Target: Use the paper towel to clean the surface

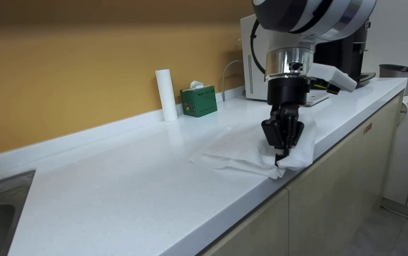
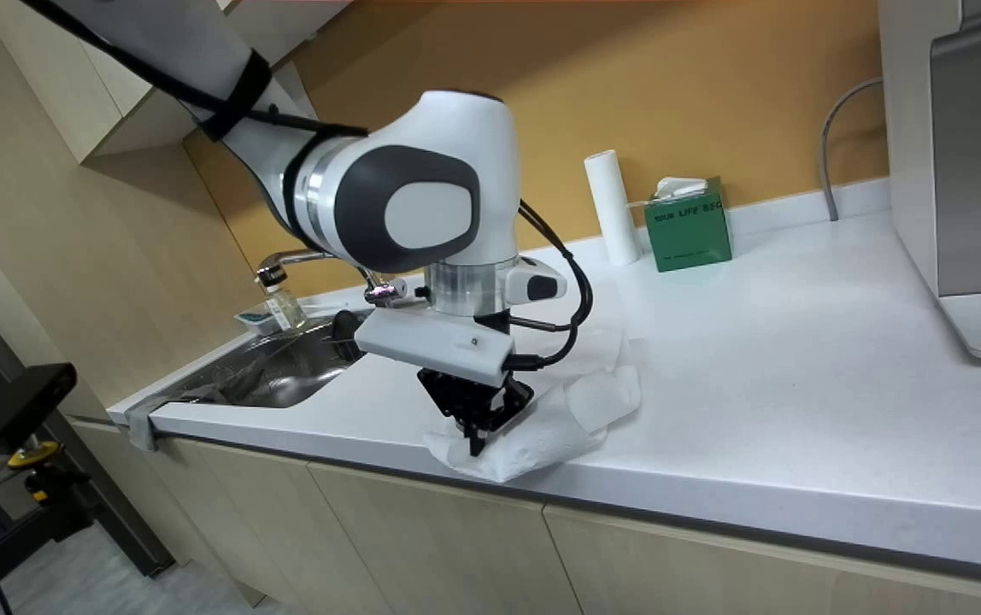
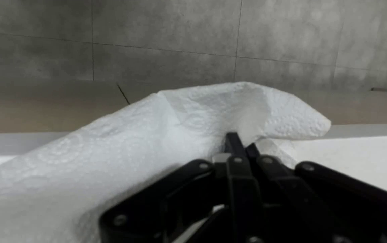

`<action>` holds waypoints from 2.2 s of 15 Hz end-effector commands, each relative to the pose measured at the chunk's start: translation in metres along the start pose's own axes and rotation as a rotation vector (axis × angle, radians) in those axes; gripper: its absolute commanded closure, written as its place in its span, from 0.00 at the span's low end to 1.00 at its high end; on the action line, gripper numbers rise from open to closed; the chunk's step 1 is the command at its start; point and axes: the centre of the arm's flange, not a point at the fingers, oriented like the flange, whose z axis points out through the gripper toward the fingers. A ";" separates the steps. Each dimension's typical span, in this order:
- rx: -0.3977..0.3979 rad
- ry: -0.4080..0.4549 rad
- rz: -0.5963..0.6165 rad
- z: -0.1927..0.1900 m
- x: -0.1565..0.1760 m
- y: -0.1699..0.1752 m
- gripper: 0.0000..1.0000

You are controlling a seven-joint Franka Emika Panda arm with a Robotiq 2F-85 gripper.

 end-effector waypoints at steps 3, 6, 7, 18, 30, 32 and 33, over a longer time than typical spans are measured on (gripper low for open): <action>-0.097 0.091 0.248 0.005 -0.029 0.087 0.99; -0.115 0.158 0.365 0.007 -0.044 0.115 0.99; -0.120 0.183 0.403 0.007 -0.045 0.122 0.99; -0.156 0.464 0.523 -0.040 -0.031 0.116 0.98; -0.392 0.694 0.670 -0.035 0.014 0.186 0.99; -0.386 0.713 0.660 -0.034 0.033 0.188 0.99; -0.375 0.721 0.654 -0.034 0.041 0.187 0.99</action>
